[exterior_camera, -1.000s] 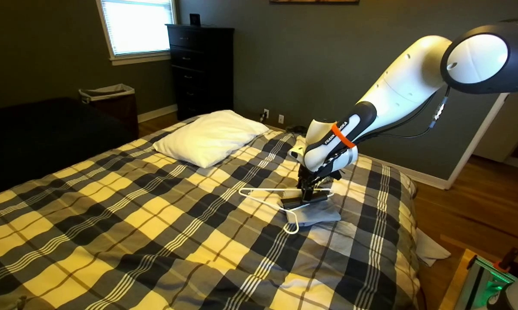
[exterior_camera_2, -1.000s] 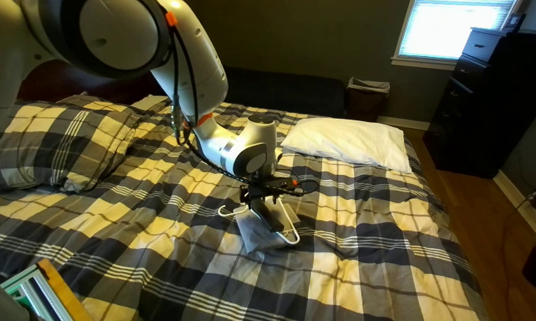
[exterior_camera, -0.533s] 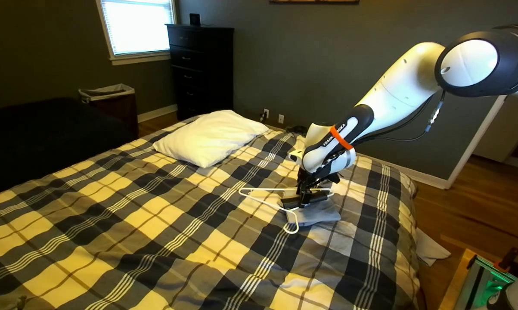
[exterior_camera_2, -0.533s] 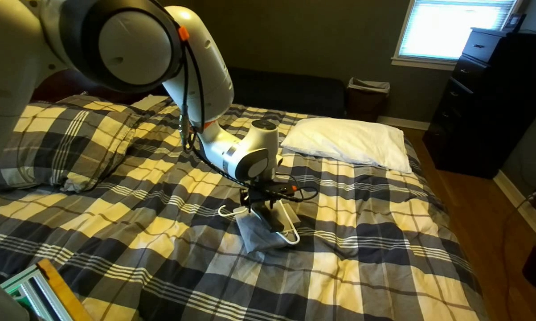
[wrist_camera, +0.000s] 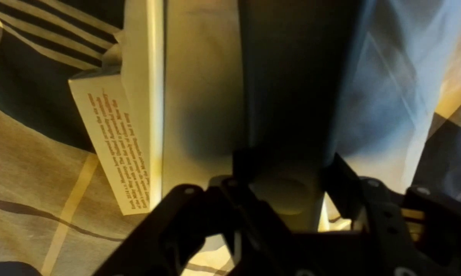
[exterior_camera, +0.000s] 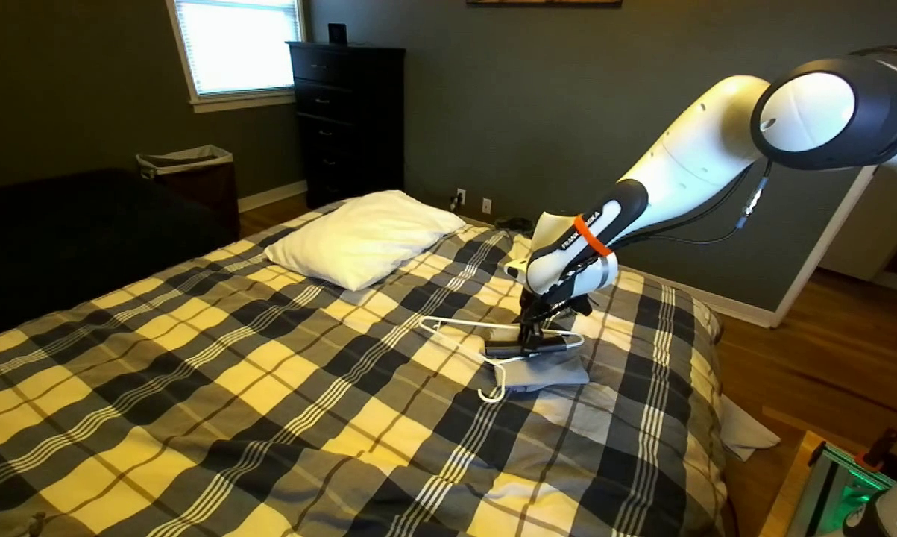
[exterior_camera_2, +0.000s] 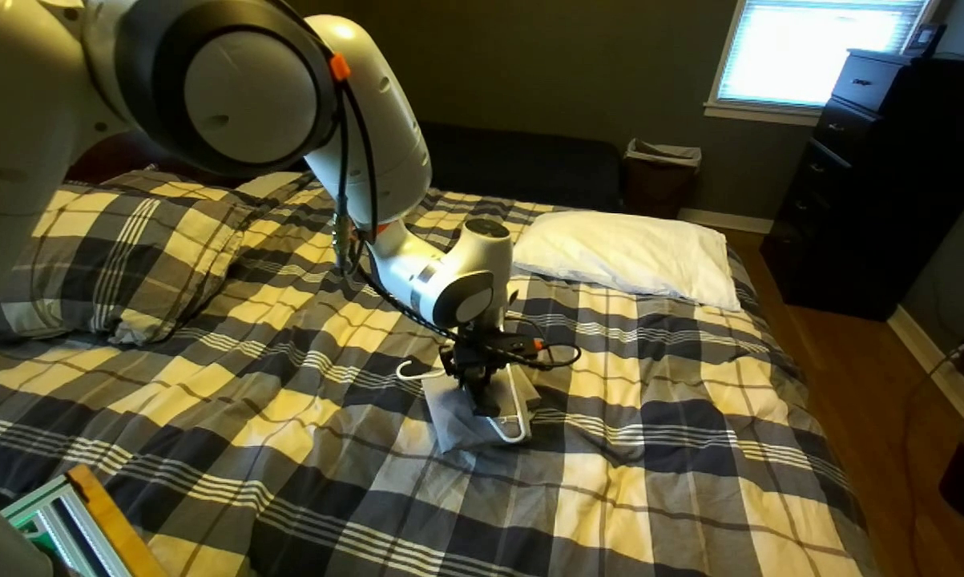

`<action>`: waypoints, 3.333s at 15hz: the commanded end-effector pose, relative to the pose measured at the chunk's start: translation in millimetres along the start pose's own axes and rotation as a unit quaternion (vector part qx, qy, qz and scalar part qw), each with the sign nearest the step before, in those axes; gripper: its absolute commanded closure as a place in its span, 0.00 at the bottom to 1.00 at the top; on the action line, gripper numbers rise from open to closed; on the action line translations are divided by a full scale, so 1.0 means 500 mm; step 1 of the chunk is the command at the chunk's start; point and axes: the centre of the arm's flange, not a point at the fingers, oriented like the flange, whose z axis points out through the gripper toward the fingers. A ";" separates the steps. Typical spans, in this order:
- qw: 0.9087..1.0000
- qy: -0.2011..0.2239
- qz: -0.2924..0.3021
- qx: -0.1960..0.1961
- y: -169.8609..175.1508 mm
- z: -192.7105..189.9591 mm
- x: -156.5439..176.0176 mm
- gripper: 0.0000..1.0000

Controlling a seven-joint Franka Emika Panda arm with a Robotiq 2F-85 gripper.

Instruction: Shift the coat hanger and the remote to the left

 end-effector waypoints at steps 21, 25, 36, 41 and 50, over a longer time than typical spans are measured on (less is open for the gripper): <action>0.980 0.055 -0.150 -0.119 -0.536 -0.082 0.211 0.73; 0.983 0.037 -0.168 -0.062 -0.546 -0.004 0.210 0.73; 0.977 0.019 -0.211 -0.001 -0.543 0.048 0.186 0.01; 0.994 0.026 -0.100 -0.046 -0.387 -0.105 0.112 0.00; 0.997 0.017 0.020 -0.078 -0.135 -0.099 -0.007 0.01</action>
